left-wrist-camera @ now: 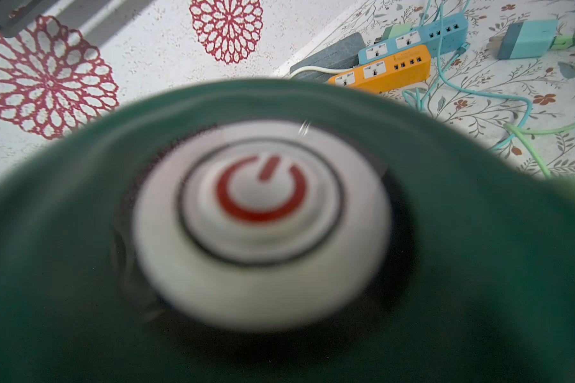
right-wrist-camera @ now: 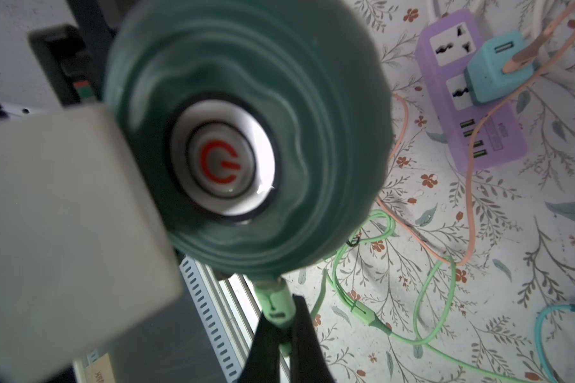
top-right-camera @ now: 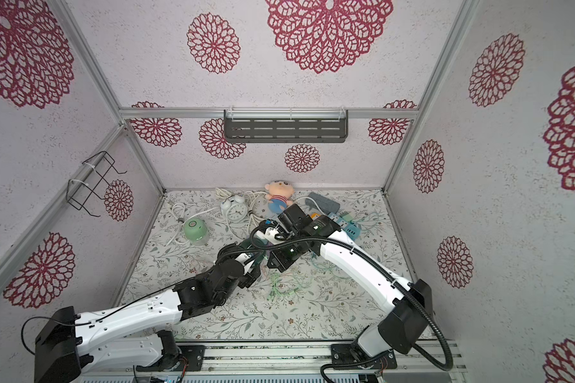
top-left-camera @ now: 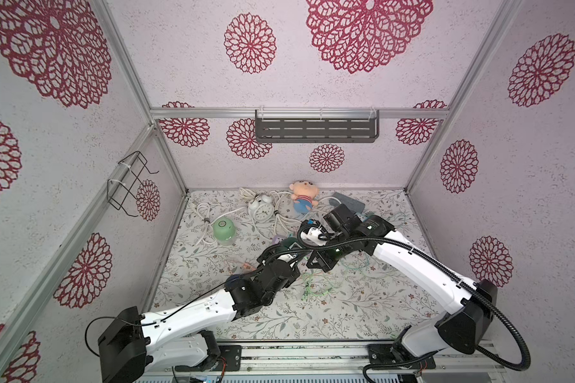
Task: Charge the cordless meat grinders
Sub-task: Insert the charging cable into the cordless meat grinder.
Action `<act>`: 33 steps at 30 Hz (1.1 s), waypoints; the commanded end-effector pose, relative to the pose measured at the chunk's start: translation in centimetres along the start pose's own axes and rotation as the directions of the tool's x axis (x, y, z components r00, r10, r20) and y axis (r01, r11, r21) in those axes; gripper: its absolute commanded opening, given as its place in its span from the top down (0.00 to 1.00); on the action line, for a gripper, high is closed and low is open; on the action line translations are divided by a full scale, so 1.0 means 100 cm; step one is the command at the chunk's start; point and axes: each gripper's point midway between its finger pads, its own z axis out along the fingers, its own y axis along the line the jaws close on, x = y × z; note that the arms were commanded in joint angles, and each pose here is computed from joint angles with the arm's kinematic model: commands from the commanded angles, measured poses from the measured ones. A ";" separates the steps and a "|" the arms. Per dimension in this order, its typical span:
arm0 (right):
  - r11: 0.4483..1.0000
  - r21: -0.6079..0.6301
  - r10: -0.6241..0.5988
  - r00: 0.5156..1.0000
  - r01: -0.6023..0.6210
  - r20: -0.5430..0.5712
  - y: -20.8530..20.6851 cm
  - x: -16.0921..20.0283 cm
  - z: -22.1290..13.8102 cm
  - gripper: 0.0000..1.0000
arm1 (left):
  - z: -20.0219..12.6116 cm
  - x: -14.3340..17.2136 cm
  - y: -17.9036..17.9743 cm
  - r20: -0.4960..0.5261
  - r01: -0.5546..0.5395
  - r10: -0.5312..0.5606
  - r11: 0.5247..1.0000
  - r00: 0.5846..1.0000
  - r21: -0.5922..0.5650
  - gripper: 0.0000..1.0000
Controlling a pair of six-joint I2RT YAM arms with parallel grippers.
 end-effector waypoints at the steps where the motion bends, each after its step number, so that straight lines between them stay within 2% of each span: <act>1: 0.976 0.095 -0.219 0.869 0.198 0.444 0.007 -0.117 -0.055 1.00 | -0.031 -0.034 -0.090 0.161 -0.163 0.112 0.921 0.981 0.354 0.44; 3: 0.977 0.093 -0.211 0.853 0.190 0.478 0.003 -0.121 -0.068 1.00 | -0.033 -0.031 -0.096 0.156 -0.176 0.126 0.914 0.980 0.366 0.44; 18: 0.973 0.136 -0.232 0.815 0.188 0.532 0.001 -0.136 -0.100 1.00 | -0.035 -0.020 -0.121 0.133 -0.205 0.165 0.895 0.977 0.396 0.45; 29: 0.969 0.170 -0.244 0.814 0.181 0.528 -0.004 -0.135 -0.110 1.00 | -0.035 -0.018 -0.123 0.130 -0.214 0.176 0.889 0.976 0.404 0.47; 33: 0.973 0.106 -0.229 0.828 0.204 0.511 0.004 -0.137 -0.101 1.00 | -0.032 -0.020 -0.119 0.137 -0.220 0.181 0.901 0.974 0.375 0.46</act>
